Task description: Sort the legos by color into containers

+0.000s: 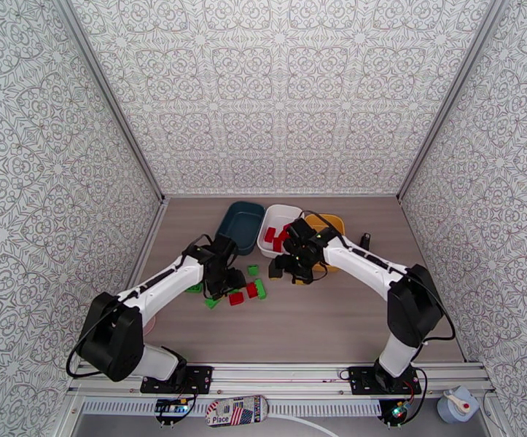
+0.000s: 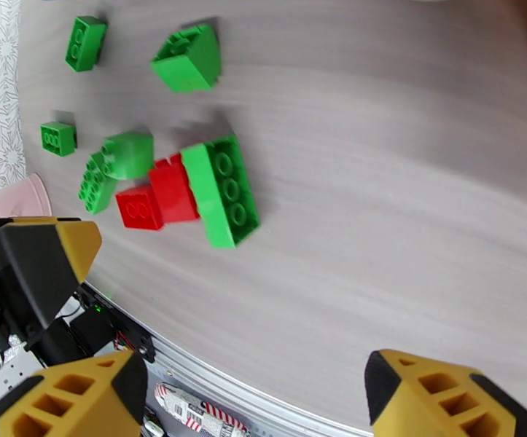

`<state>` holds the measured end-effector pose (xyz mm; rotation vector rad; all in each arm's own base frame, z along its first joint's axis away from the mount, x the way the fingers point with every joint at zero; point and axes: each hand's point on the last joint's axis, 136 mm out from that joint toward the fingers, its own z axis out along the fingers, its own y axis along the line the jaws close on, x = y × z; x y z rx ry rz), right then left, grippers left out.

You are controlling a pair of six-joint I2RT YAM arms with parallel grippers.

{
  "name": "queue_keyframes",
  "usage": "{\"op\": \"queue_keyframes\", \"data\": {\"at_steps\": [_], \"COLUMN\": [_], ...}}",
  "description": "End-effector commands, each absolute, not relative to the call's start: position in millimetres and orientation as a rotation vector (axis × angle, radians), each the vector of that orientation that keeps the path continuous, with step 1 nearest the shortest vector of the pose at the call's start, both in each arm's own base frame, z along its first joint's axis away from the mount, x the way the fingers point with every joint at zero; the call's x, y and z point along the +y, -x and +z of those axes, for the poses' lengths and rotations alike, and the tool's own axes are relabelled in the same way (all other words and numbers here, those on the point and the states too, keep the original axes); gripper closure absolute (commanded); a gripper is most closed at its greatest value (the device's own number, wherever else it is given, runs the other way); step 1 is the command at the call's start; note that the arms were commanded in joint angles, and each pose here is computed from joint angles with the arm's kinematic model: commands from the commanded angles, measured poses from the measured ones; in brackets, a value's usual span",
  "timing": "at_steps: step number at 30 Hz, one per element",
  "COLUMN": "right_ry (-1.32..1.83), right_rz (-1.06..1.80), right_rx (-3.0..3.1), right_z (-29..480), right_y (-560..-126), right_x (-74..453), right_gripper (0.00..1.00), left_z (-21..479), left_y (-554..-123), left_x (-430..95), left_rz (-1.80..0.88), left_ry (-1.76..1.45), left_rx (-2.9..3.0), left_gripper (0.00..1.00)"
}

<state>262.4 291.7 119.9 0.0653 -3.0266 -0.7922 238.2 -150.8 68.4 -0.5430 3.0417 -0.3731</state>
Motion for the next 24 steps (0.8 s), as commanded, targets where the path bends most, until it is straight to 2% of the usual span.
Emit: {"op": "queue_keyframes", "data": {"at_steps": [1, 7, 12, 18, 24], "right_ry": [-0.049, -0.045, -0.039, -0.044, -0.049], "right_rz": [-0.807, -0.802, -0.806, -0.796, -0.799], "right_rx": [-3.028, -3.032, -3.030, -3.033, -3.037], "right_z": [123, 123, 123, 124, 125], "right_y": [-258, -260, -260, -260, -261], "right_x": [290, 290, 291, 290, 290], "right_gripper": [0.16, 0.15, 0.16, 0.15, 0.16], "left_z": [48, 34, 23, 17, 13], "left_y": [-230, -230, -231, -242, -251], "left_x": [-156, -168, -166, -164, -165], "left_rz": [-0.383, -0.354, -0.321, -0.305, -0.288], "left_ry": [0.538, 0.483, 0.492, 0.511, 0.494], "left_rx": [3.096, 3.135, 3.160, 3.157, 3.164], "left_gripper": [0.34, 0.28, 0.27, 0.29, 0.36]}}
